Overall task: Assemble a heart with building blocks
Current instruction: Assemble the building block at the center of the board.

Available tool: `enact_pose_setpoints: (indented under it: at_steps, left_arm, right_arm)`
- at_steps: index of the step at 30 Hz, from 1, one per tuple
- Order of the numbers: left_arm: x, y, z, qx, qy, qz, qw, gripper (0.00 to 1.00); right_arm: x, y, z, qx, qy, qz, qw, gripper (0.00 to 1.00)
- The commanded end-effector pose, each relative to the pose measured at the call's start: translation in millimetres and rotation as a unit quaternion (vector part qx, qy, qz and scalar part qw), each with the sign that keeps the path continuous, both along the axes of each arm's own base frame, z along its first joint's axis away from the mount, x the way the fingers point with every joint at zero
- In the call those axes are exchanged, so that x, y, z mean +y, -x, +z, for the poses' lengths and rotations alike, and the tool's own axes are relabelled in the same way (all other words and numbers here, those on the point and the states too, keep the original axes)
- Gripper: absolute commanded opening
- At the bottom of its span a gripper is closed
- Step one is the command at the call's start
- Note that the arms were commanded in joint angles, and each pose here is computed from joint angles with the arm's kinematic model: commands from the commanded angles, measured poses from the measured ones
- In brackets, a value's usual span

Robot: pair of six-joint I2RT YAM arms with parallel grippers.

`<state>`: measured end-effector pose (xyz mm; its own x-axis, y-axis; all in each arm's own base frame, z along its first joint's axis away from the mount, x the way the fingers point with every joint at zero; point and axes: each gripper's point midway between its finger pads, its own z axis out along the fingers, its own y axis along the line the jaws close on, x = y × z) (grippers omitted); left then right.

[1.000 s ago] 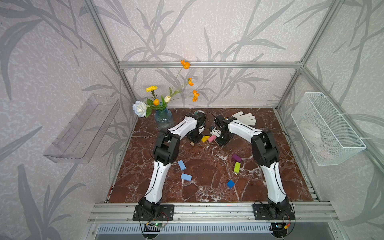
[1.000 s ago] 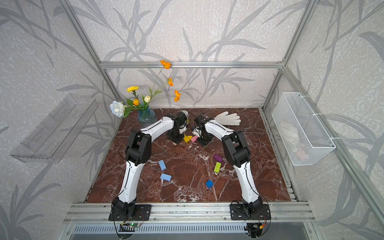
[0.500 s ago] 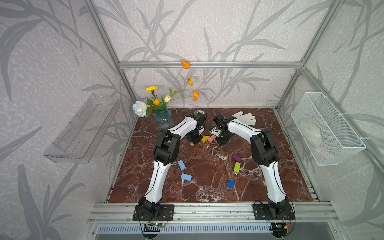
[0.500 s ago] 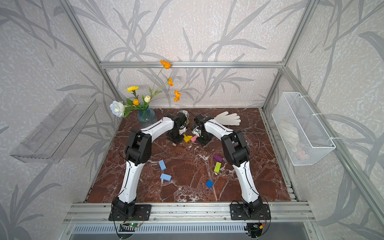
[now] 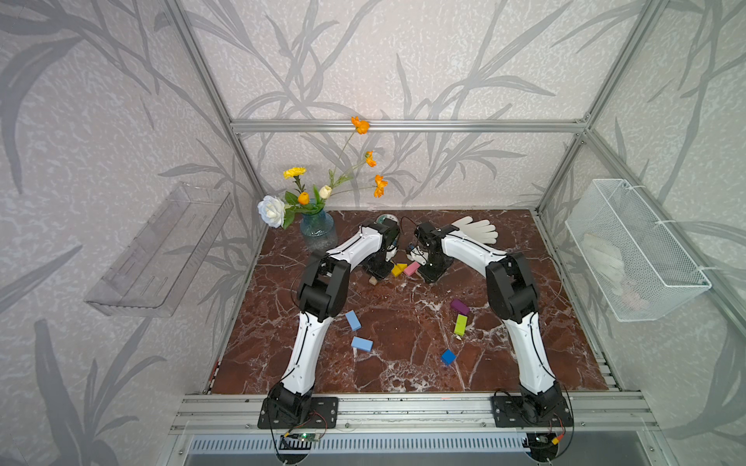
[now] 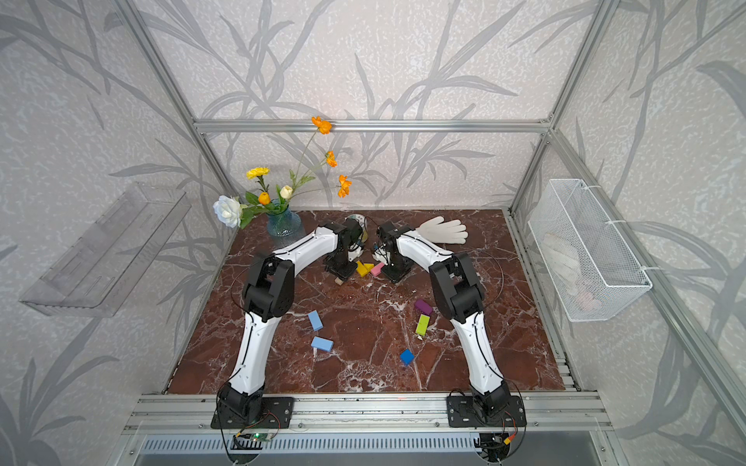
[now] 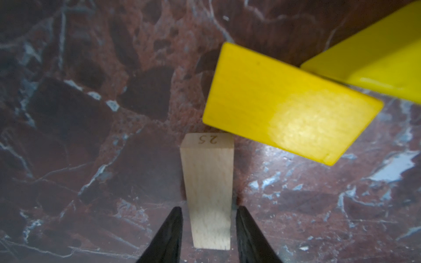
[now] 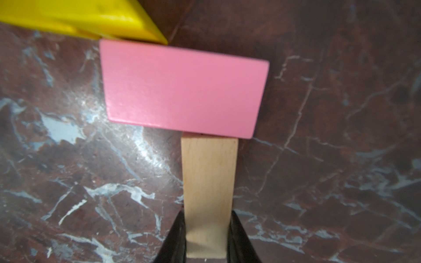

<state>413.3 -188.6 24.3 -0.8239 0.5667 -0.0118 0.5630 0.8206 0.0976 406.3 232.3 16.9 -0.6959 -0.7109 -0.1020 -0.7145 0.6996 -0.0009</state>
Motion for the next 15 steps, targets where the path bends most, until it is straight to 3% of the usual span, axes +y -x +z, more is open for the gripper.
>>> enact_pose_setpoints:
  at_steps: [1, 10, 15]
  left_arm:
    - [6.1, 9.4, -12.0, 0.021, -0.018, -0.005, 1.000, 0.41]
    - [11.3, 13.9, -11.2, 0.020, -0.026, -0.005, 0.999, 0.44]
    - [13.8, 11.4, -10.2, 0.013, -0.033, -0.004, 0.999, 0.45]
  right_arm:
    - [-8.0, 1.8, -15.4, 0.018, 0.016, -0.004, 1.000, 0.12]
    - [-12.1, -0.7, -16.6, 0.014, 0.024, -0.011, 1.000, 0.28]
    - [-14.3, -2.7, -16.9, 0.010, 0.030, -0.015, 0.999, 0.30]
